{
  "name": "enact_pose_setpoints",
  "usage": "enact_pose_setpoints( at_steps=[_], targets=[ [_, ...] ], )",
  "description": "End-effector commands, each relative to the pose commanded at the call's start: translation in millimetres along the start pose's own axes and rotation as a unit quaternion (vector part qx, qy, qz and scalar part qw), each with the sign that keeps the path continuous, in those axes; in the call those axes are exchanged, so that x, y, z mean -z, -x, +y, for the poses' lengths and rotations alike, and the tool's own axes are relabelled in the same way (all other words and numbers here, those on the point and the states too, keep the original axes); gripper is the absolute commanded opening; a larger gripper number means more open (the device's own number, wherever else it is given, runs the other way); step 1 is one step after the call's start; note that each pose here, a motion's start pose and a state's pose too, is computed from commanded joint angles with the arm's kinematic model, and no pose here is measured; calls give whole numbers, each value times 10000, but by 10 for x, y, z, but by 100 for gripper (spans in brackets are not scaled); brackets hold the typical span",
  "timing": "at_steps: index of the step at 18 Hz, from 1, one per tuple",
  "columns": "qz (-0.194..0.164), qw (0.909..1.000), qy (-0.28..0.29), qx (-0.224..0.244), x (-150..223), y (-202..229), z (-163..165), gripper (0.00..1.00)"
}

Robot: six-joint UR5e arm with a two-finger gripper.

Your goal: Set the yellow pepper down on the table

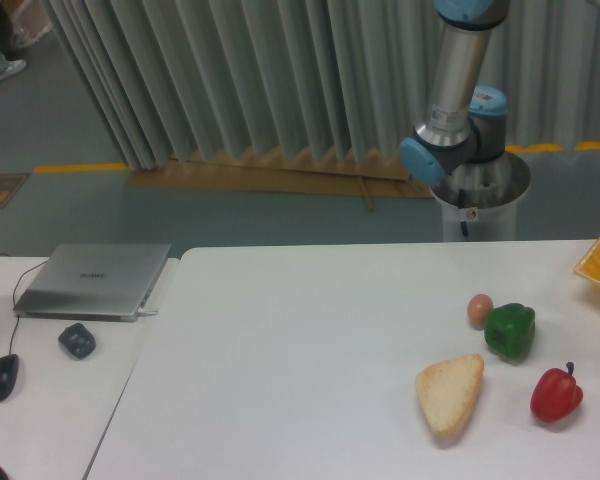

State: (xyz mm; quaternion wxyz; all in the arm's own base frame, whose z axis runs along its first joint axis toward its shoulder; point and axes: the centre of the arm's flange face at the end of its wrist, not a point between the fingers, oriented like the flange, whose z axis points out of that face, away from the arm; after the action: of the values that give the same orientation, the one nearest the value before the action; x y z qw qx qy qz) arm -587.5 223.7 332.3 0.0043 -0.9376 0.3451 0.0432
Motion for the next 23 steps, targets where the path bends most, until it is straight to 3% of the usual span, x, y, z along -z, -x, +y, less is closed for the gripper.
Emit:
enact_pose_setpoints(
  at_steps=[14,23],
  targets=[
    [-20,9999,19,153,-310,115,312,100],
    [-6,9996,26,291,-442,137,312,100]
  ],
)
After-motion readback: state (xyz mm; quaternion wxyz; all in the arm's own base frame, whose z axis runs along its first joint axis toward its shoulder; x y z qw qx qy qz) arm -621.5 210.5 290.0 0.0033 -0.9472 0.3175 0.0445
